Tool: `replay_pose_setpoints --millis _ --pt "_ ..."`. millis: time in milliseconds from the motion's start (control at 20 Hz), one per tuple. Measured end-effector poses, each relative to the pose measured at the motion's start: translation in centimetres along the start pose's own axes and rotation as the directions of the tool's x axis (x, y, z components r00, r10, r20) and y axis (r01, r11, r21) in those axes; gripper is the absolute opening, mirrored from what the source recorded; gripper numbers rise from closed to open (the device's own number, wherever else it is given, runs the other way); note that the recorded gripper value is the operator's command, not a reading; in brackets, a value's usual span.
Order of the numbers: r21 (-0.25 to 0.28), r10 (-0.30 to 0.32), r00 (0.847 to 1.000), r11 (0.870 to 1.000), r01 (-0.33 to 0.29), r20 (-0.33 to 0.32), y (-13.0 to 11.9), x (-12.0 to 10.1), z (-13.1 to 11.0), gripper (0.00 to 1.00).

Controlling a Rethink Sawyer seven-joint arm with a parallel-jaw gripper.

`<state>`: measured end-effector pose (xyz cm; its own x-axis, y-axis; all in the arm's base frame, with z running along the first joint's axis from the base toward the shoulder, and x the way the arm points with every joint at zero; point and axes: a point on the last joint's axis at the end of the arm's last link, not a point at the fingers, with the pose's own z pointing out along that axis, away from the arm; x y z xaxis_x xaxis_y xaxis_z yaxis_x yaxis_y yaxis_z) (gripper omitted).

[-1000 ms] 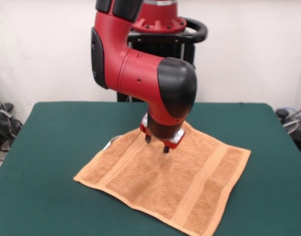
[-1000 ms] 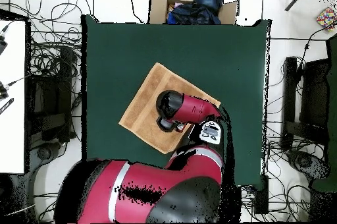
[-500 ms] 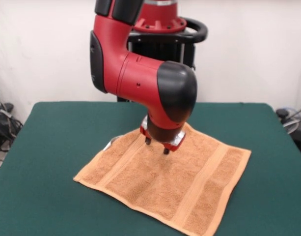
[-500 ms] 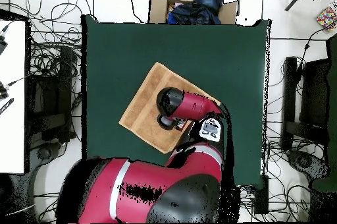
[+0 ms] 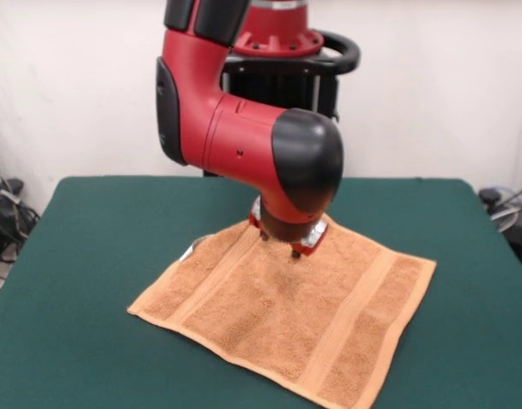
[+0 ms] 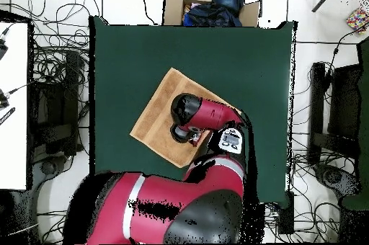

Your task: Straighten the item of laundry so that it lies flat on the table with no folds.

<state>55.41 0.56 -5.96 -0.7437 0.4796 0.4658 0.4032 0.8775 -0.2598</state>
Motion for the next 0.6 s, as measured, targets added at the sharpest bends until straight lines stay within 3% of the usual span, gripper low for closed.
replay_pose_setpoints --millis 50,150,250,500,600 --pt "-0.012 0.003 0.998 1.0 -0.004 -0.059 -0.3 0.8 0.5 1.0" --pt "-0.019 0.005 0.995 1.0 -0.007 -0.102 -0.5 1.4 1.1 1.0" --pt "-0.035 0.01 0.981 0.999 -0.017 -0.194 -1.2 2.7 2.6 1.0" --pt "-0.049 0.016 0.964 0.998 -0.03 -0.267 -1.9 4.0 5.3 1.0" --pt "-0.053 0.014 0.966 0.998 -0.028 -0.259 -1.7 4.1 5.7 1.0"
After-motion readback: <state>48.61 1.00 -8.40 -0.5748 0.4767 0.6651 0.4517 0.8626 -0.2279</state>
